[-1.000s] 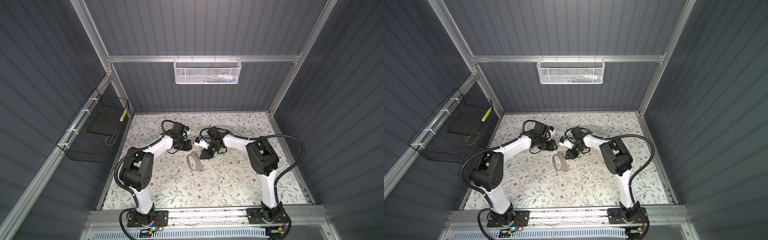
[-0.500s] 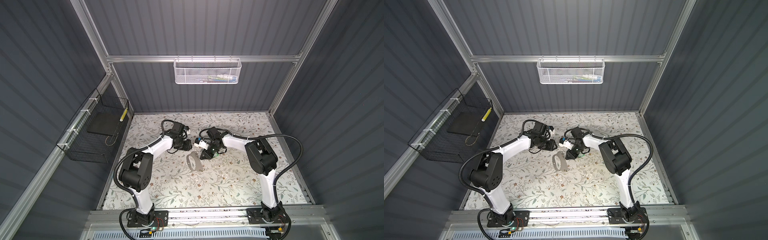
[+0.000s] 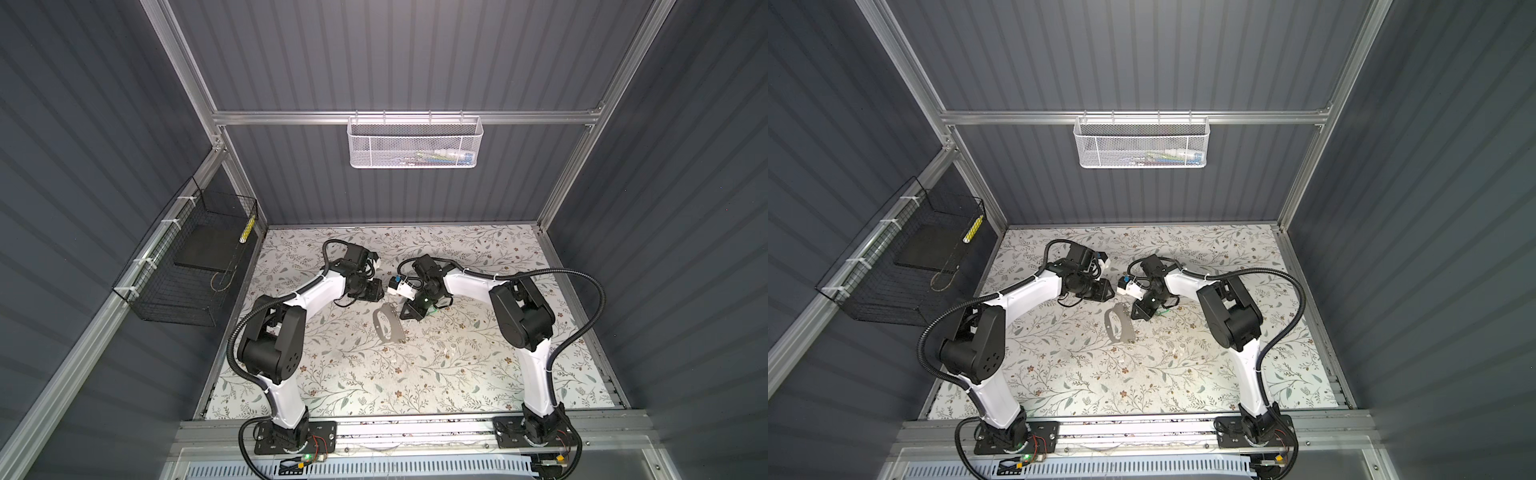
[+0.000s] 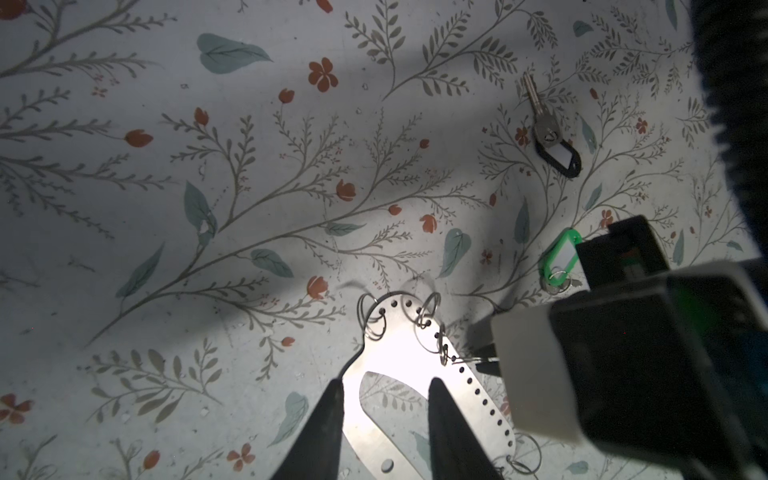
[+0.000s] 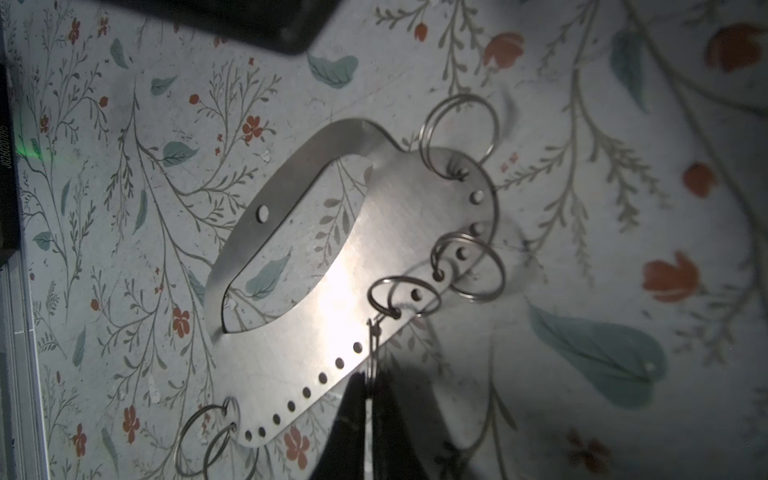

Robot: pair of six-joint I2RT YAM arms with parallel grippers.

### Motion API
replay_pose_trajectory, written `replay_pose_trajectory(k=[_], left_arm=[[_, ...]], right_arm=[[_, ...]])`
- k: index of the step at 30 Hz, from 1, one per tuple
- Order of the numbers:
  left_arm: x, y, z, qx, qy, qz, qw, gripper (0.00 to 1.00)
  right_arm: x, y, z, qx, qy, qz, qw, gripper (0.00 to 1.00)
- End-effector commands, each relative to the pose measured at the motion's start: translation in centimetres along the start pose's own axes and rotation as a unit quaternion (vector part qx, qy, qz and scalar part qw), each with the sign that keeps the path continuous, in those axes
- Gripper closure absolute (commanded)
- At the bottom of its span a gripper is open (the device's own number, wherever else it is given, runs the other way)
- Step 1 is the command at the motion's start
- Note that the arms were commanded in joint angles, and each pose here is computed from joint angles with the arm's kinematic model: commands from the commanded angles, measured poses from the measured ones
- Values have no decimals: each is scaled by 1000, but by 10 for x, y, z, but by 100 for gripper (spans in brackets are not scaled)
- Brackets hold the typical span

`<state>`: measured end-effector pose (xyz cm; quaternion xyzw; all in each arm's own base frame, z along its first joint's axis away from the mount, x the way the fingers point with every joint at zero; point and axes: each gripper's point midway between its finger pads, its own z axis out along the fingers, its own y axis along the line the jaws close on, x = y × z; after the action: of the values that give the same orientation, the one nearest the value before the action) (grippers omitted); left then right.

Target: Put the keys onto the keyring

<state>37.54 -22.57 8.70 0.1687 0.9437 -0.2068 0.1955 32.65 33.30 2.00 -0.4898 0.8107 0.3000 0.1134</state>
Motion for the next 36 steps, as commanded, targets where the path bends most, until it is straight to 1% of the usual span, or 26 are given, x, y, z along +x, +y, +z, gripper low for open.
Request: replay_pose_trajectory(k=[1,7,10,16,23,26,31,36], left_arm=[[-6,-4,-12,-1,-10,13,1000,65],[-9,-4,-15,-6,-16,17,1000,65],[-10,-4,-17,-7,-20,19,1000,65],[-13,-5,-23,-10,-34,27,999,65],[-12,-4,-24,-11,-33,28,999,65],[-13,-5,-24,-11,-34,28,999,65],[-12,-4,-23,-10,-33,29,999,65],[-12,-5,-22,-9,-32,29,999,65]], right_arm=[[-2,7,0,-11,1,-11,1000,94],[-4,12,-8,0,-7,-34,999,100],[-7,17,-13,5,-19,-49,999,100],[-5,22,-17,20,-23,-68,997,100],[-1,22,-11,20,-13,-68,997,100],[0,19,-10,30,-12,-68,997,100],[3,19,-10,38,-16,-83,996,100],[15,20,-3,43,3,-96,994,99]])
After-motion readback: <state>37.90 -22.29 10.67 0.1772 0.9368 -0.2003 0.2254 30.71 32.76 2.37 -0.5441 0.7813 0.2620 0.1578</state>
